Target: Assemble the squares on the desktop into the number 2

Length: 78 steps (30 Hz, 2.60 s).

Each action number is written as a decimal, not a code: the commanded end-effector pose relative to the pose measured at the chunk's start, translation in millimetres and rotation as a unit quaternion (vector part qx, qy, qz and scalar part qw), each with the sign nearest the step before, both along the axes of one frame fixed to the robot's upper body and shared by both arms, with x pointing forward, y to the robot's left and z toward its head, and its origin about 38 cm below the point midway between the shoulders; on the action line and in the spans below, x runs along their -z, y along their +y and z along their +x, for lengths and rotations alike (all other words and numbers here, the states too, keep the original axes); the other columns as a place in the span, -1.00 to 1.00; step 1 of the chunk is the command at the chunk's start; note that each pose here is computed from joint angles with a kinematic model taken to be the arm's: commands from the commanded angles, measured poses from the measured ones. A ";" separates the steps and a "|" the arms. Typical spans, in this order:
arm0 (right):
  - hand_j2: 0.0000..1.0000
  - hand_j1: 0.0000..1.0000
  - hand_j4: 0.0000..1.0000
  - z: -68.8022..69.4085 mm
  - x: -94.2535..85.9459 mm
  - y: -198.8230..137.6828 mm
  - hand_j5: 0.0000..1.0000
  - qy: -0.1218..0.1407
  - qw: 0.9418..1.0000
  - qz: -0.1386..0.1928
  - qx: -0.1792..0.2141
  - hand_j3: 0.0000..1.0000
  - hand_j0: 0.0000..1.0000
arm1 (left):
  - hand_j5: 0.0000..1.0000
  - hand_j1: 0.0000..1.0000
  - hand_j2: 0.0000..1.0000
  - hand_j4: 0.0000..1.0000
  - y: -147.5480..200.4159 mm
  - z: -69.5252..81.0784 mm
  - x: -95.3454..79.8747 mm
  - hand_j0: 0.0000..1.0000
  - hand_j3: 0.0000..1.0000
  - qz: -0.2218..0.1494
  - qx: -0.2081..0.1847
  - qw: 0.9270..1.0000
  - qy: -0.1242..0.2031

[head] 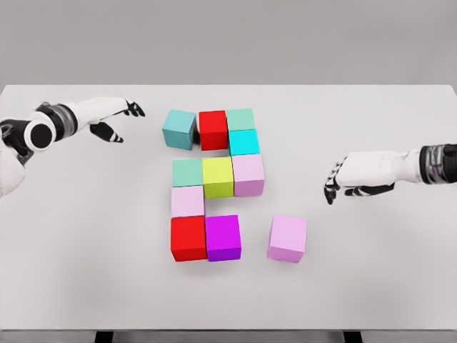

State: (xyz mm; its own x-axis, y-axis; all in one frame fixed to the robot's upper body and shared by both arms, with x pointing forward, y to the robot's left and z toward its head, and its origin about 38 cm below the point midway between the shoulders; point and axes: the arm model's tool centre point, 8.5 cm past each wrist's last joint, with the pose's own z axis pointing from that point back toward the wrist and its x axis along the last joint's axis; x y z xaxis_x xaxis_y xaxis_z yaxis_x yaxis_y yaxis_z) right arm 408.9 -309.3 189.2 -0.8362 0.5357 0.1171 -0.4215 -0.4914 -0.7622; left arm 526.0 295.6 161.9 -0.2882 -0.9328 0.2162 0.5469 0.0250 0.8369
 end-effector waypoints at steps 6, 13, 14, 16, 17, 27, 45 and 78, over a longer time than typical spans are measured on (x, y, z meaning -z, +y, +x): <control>-0.72 -0.72 -0.72 -11.4 13.0 -24.2 -0.72 0.027 0.999 -0.033 0.015 -0.72 -0.72 | 0.34 0.34 0.34 0.34 -24.4 6.0 21.5 0.34 0.34 0.076 0.030 0.995 0.054; -0.72 -0.72 -0.72 -53.0 46.1 15.2 -0.72 0.075 0.993 -0.051 -0.072 -0.72 -0.72 | 0.34 0.34 0.34 0.34 -47.0 12.4 14.0 0.34 0.34 0.108 0.049 0.992 0.034; -0.72 -0.72 -0.72 -56.4 44.6 21.5 -0.72 0.074 0.993 -0.047 -0.083 -0.72 -0.72 | 0.34 0.34 0.34 0.34 -45.5 12.5 10.4 0.34 0.34 0.104 0.049 0.993 0.032; -0.72 -0.72 -0.72 -59.9 43.4 33.6 -0.72 0.072 0.992 -0.039 -0.100 -0.72 -0.72 | 0.32 0.32 0.32 0.32 -49.6 12.6 -1.6 0.32 0.32 0.090 0.056 0.994 0.023; -0.72 -0.72 -0.72 -60.4 44.2 36.5 -0.72 0.072 0.991 -0.036 -0.103 -0.72 -0.72 | 0.30 0.30 0.30 0.30 -53.2 11.6 -6.7 0.30 0.30 0.075 0.061 0.995 0.018; -0.71 -0.71 -0.71 -59.0 36.6 39.5 -0.71 0.068 0.992 -0.029 -0.105 -0.71 -0.71 | 0.24 0.24 0.24 0.24 -50.7 9.0 -6.7 0.24 0.24 0.071 0.071 0.995 0.028; -0.64 -0.64 -0.64 -34.8 -17.5 -23.5 -0.64 0.027 0.997 -0.064 -0.029 -0.64 -0.64 | 0.24 0.24 0.24 0.24 -59.5 5.9 -7.2 0.24 0.24 0.045 0.096 0.994 0.032; -0.74 -0.74 -0.74 -47.3 24.8 72.3 -0.74 0.101 0.980 -0.059 -0.164 -0.74 -0.74 | 1.00 1.00 1.00 1.00 -9.3 3.9 -29.0 1.00 1.00 0.041 0.060 0.997 0.023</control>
